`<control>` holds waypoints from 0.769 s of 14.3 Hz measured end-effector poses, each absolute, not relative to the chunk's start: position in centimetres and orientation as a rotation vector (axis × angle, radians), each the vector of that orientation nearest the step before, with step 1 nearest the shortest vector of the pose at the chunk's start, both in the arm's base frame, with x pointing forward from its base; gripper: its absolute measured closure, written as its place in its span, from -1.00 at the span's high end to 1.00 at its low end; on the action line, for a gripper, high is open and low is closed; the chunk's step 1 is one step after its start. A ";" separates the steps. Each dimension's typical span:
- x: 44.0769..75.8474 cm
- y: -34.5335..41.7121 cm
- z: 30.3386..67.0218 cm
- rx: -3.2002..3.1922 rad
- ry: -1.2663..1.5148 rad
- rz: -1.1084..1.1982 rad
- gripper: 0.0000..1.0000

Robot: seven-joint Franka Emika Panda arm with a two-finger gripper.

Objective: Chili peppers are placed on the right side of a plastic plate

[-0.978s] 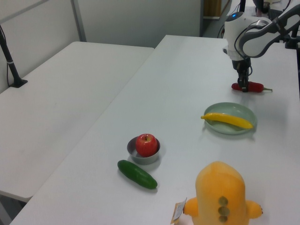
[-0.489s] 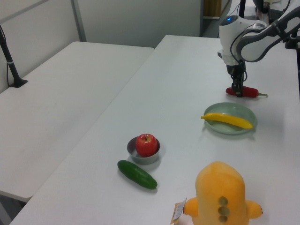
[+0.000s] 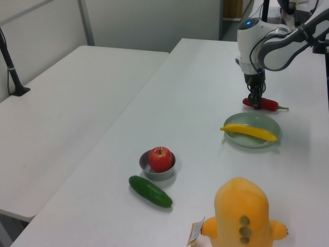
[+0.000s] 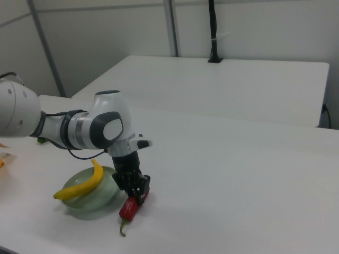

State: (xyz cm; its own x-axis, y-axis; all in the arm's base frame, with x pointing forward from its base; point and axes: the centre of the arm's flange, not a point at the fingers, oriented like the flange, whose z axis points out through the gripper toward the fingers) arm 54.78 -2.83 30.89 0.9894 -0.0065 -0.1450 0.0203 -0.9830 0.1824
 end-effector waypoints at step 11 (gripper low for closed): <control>55.8 -1.4 30.3 2.964 -0.099 -0.182 0.84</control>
